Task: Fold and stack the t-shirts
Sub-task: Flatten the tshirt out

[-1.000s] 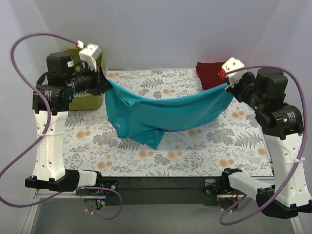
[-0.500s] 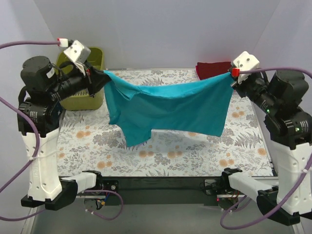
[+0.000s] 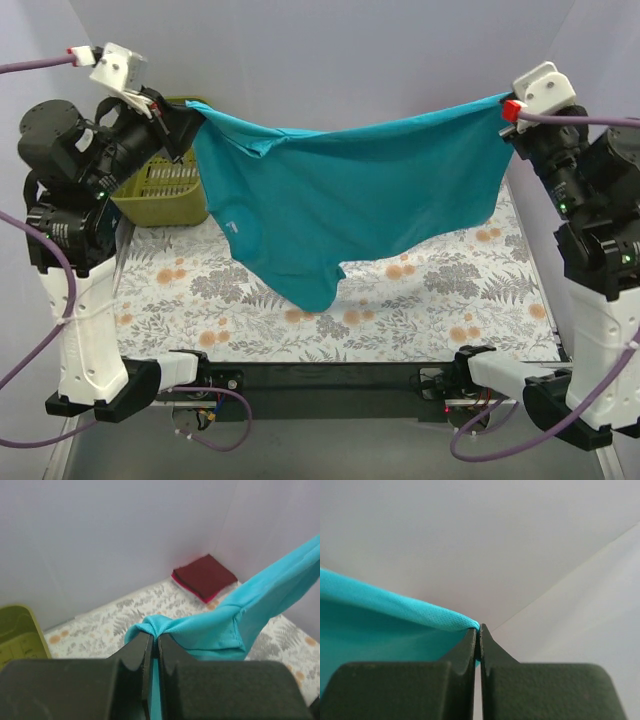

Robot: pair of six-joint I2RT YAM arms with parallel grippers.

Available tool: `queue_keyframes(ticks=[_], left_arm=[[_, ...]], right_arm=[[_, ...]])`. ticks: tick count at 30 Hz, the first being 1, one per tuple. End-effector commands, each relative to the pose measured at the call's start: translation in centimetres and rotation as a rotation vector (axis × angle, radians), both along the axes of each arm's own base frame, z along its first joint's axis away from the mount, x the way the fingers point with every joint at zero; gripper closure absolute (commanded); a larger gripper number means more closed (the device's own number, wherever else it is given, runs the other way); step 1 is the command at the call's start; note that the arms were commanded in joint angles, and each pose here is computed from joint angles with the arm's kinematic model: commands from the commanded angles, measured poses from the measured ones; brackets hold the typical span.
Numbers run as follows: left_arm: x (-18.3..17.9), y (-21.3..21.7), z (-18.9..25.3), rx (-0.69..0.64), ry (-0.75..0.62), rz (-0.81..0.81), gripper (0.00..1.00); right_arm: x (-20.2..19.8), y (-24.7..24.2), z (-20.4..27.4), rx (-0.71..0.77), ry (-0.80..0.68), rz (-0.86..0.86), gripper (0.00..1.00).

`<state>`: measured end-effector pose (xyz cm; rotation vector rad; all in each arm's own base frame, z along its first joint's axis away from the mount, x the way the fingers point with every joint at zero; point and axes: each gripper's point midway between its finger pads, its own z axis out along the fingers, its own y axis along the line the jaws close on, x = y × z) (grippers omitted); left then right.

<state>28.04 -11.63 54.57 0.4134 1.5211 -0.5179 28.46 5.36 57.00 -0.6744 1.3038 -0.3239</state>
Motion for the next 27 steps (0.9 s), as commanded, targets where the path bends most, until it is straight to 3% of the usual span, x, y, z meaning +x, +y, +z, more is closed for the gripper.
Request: queue_keyframes(ticks=[1, 9, 13, 15, 16, 17, 19, 21, 22, 23, 27], left_arm=[[-1.3, 1.4, 5.0, -0.059, -0.141, 0.081, 1.00], [3.5, 0.3, 2.6, -0.055, -0.077, 0.051, 1.00], [8.7, -0.2, 0.9, -0.056, -0.029, 0.062, 1.00], [11.0, 0.0, 1.2, -0.053, -0.057, 0.086, 1.00], [11.7, 0.1, 2.0, -0.059, -0.087, 0.095, 1.00], [14.2, -0.2, 1.1, -0.055, -0.073, 0.096, 1.00], [15.7, 0.0, 3.6, -0.071, -0.166, 0.116, 1.00], [19.8, 0.0, 2.8, -0.069, -0.191, 0.140, 1.00], [21.2, 0.5, 3.2, -0.063, -0.227, 0.183, 1.00], [22.0, 1.2, 4.0, -0.072, -0.268, 0.221, 1.00], [25.4, 2.7, 6.7, -0.100, -0.496, 0.314, 1.00]], right_arm=[[-2.8, -2.2, 4.8, 0.046, -0.192, -0.076, 0.99], [3.3, -0.8, 0.6, -0.034, -0.190, -0.096, 0.99], [7.1, -0.8, 0.2, 0.007, -0.169, -0.118, 0.99], [10.1, -0.2, -0.5, 0.010, -0.145, -0.112, 0.99], [10.3, -0.2, 1.4, 0.037, -0.189, -0.105, 0.99], [13.0, 0.1, 0.2, 0.032, -0.156, -0.107, 0.99], [14.0, 0.4, 3.0, 0.055, -0.218, -0.086, 0.99], [17.6, 0.7, 2.3, 0.056, -0.202, -0.082, 0.99], [17.4, 0.8, 4.7, 0.066, -0.259, -0.068, 0.99], [20.0, 0.9, 3.4, 0.060, -0.237, -0.068, 0.99], [22.6, 1.1, 5.1, 0.052, -0.335, -0.066, 0.99]])
